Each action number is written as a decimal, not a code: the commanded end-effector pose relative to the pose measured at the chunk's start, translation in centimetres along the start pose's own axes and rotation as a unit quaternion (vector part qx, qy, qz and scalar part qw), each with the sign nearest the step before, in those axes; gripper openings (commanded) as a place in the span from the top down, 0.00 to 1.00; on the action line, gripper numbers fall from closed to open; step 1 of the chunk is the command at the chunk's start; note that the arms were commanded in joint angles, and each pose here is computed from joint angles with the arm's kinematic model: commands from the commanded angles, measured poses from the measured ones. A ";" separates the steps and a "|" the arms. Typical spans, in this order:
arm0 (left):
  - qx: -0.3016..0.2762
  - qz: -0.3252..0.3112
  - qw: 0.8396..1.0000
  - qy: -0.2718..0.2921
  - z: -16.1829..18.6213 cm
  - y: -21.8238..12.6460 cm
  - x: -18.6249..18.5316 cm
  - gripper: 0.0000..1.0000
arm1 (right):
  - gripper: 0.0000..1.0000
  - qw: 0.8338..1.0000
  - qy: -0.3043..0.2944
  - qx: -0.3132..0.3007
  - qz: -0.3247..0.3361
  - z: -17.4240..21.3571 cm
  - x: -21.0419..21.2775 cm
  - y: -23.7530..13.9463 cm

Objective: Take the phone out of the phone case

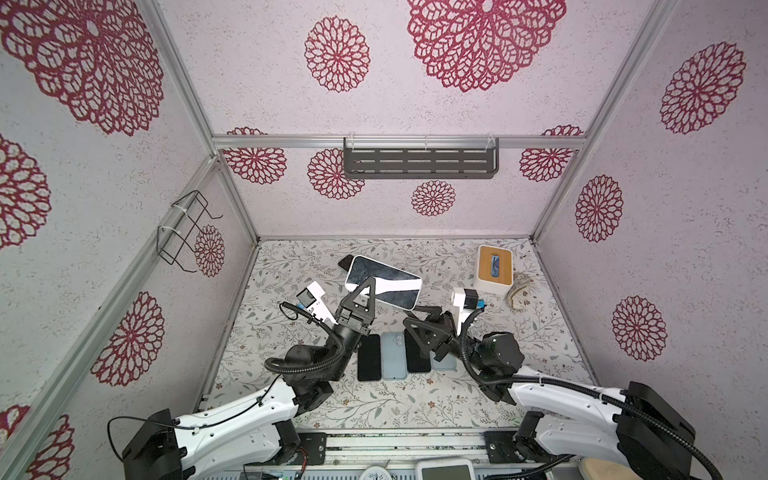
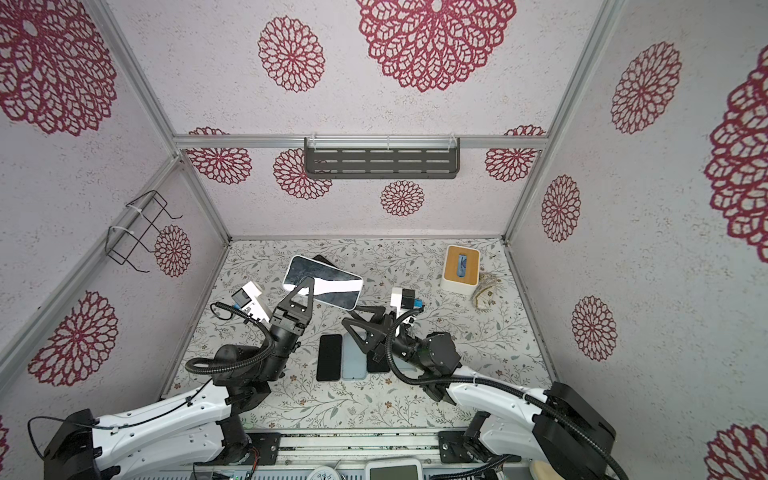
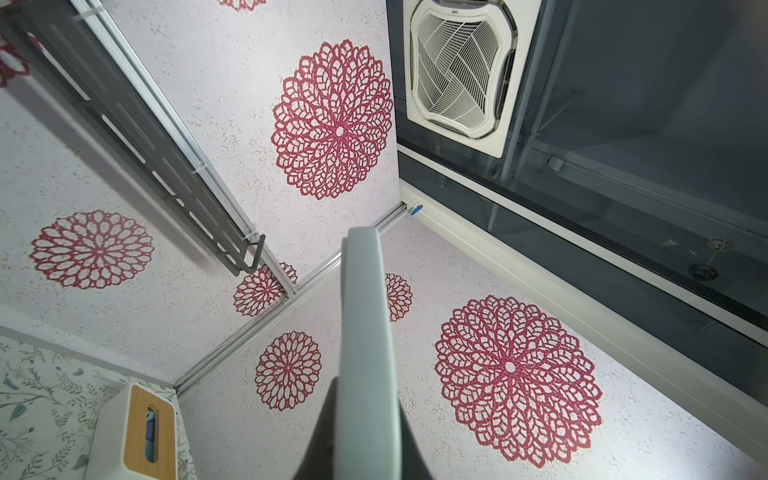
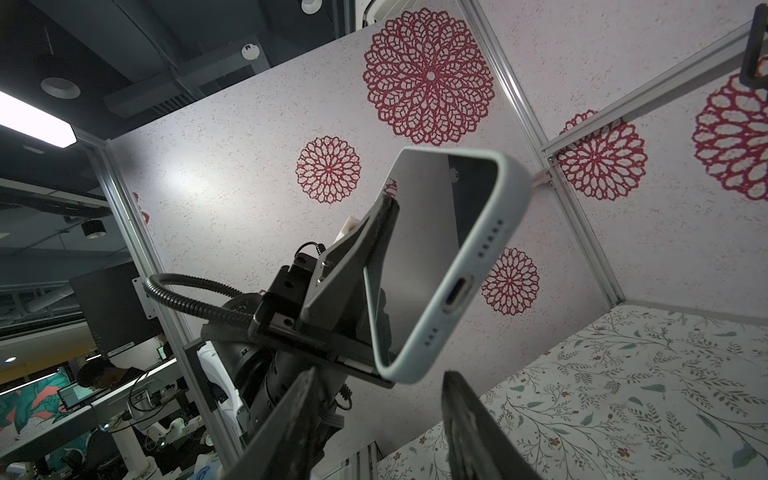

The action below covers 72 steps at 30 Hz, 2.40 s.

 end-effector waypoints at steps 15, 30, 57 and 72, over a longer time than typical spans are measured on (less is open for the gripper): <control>-0.025 0.037 0.998 -0.033 -1.0 -0.5 -1.6 1.00 | 0.67 0.997 -0.011 -0.040 -0.062 -2.4 3.1 0.4; -0.015 0.033 0.999 -0.039 -0.6 -0.4 -1.6 1.00 | 0.89 0.997 -0.015 -0.038 -0.061 -2.6 3.2 0.1; 0.122 -0.045 0.991 -0.024 -0.9 0.2 -2.6 1.00 | 0.89 0.974 -0.207 0.049 0.077 -2.1 2.0 -1.5; 0.079 0.029 0.996 -0.017 -1.5 1.0 -3.7 1.00 | 0.39 0.995 -0.088 0.031 -0.046 -0.7 3.7 -2.8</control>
Point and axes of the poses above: each gripper's point midway between its finger pads, its own y axis out along the fingers, its own x axis along the line the jaws close on, z = x × y, the point moved 6 cm from there along -y, back along the fingers, and after that the axes turned 14 degrees about y, right-handed, at the moved point
